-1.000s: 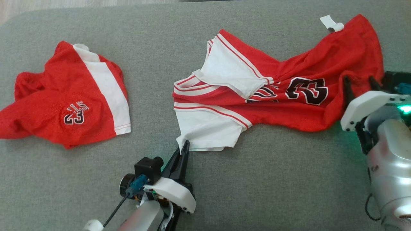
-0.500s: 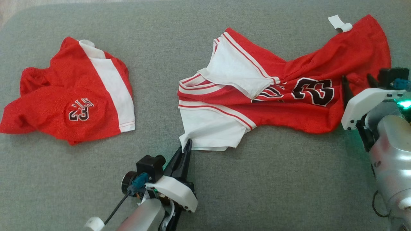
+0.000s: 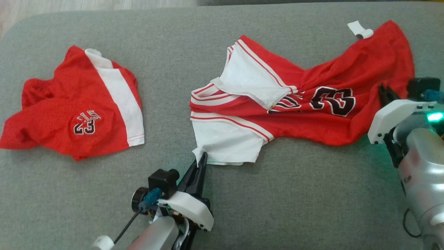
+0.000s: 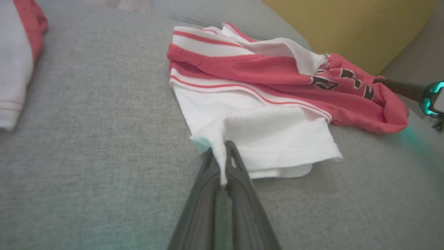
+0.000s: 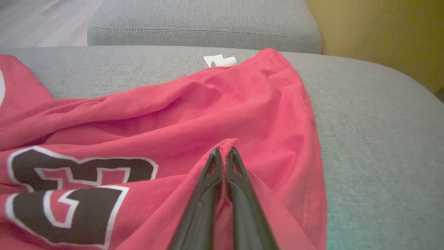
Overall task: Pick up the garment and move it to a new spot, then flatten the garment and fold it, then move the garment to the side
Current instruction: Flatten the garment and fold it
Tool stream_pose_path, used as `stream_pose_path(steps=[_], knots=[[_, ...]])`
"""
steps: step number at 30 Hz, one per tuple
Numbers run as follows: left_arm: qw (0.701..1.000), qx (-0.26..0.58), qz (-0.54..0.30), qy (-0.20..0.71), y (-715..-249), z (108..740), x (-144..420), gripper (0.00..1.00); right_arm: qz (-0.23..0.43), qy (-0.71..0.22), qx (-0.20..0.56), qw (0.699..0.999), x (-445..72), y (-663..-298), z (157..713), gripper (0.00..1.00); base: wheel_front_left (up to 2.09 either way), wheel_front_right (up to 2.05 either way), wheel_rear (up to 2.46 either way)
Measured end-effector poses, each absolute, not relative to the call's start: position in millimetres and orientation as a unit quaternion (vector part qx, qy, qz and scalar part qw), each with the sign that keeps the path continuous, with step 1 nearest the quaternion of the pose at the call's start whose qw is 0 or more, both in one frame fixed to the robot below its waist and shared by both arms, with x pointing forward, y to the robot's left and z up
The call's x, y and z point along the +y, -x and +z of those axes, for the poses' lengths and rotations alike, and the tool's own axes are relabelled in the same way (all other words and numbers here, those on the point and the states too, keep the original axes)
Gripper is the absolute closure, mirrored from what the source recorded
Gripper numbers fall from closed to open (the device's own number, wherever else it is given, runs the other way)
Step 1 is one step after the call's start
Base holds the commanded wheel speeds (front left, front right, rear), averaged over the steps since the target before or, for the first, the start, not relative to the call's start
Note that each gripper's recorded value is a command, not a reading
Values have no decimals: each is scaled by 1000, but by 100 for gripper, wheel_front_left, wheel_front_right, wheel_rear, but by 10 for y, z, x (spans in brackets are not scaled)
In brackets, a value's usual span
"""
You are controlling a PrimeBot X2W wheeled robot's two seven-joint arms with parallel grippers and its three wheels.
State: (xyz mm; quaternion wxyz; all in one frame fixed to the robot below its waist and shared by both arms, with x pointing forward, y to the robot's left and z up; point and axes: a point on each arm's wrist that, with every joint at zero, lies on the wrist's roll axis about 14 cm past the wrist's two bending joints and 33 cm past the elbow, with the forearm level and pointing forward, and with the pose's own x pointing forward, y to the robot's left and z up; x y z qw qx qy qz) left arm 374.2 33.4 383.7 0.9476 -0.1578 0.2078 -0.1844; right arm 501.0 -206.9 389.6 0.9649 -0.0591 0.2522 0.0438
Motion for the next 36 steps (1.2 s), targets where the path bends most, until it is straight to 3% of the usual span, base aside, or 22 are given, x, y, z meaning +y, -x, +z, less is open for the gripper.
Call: stream_pose_path(steps=[7,16,21,27,36], knots=[[953,175,-182,166,-3819,4055,338,100,27,47,206,977,-2187,-4982,4208,100,0,0,0],[965,79,-179,177,-4070,4670,459,100,4,14,89,996,-2358,-5017,5005,100,0,0,0],[965,-15,-190,182,-4266,5320,547,100,10,4,-24,1000,-2410,-5021,5774,100,0,0,0],[947,-164,-200,189,-4463,6556,749,100,33,-5,-152,988,-2343,-4837,6637,100,0,0,0],[904,-312,-219,192,-4148,7839,887,100,62,-16,-280,958,-2135,-4369,7572,100,0,0,0]])
